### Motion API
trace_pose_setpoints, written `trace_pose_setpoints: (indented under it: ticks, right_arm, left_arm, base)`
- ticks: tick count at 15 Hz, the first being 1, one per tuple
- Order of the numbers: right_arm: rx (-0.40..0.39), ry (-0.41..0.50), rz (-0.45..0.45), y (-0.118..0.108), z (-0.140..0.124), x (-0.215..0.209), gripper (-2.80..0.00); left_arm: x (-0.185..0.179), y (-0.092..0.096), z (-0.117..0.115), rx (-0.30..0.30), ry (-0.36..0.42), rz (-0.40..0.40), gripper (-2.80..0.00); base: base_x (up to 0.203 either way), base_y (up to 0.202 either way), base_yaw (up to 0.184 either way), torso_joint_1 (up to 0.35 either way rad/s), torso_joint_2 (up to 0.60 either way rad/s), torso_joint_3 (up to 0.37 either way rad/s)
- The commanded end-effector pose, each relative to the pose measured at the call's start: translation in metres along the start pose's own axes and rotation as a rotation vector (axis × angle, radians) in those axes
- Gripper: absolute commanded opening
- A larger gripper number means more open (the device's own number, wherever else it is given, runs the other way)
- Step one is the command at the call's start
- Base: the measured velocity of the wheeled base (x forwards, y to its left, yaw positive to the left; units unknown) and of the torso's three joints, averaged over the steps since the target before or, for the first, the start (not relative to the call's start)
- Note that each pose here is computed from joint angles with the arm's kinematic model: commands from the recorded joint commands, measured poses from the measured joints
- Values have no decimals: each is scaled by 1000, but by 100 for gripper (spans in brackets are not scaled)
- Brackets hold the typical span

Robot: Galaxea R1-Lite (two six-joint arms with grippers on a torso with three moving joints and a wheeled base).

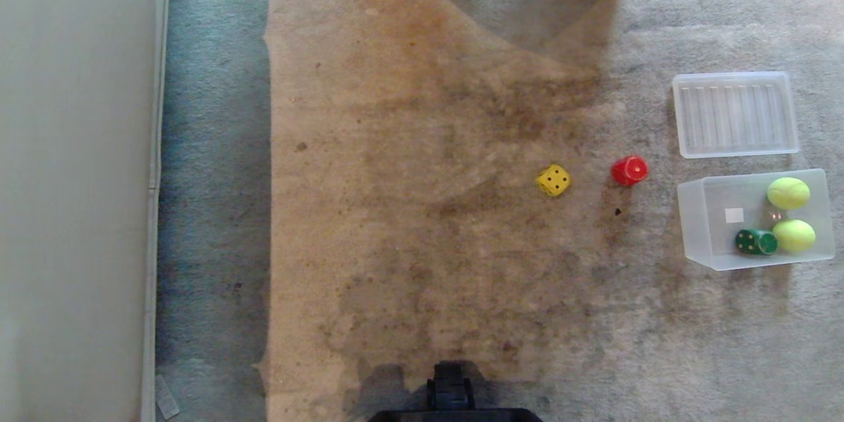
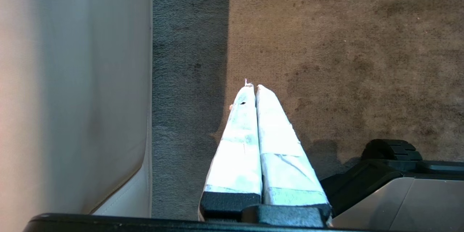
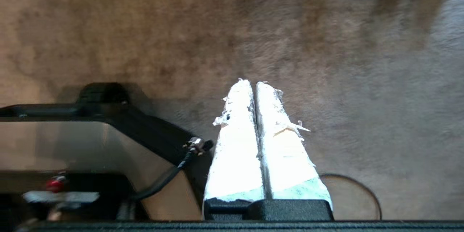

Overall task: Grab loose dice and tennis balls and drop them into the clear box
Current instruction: Pick up toys out of the box

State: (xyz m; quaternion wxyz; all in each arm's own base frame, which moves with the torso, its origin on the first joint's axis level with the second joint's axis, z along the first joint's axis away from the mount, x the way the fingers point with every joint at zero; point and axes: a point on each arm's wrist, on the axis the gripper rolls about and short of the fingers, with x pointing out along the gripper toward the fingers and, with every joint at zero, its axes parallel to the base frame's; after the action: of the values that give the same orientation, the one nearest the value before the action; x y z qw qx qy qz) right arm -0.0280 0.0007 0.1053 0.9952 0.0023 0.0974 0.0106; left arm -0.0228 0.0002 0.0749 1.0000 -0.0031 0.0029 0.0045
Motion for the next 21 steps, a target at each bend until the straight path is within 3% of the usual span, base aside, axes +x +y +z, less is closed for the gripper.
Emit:
trace_pose_setpoints:
  ticks: [1,5,9,15,18,21]
  right_arm:
    - [9,99,8,0,19,11,-280]
    - [52,254,40,0,62,53,-280]
    - [95,334,41,2,96,140,-280]
    - [107,173,74,4,112,258,-280]
    - [111,134,20,-12,115,301,-280]
    - [68,72,-40,-23,108,336,-280]
  left_arm:
    - [0,0,0,0,0,0,-280]
    - [0,0,0,0,0,0,-280]
    - [0,0,0,0,0,0,-280]
    - [0,0,0,0,0,0,-280]
    - [0,0,0,0,0,0,-280]
    - [0,0,0,0,0,0,-280]
  base:
    - [0,0,0,0,0,0]
    - [0,0,0,0,0,0]
    - [0,0,0,0,0,0]
    - [0,0,0,0,0,0]
    - [0,0,0,0,0,0]
    - [0,0,0,0,0,0]
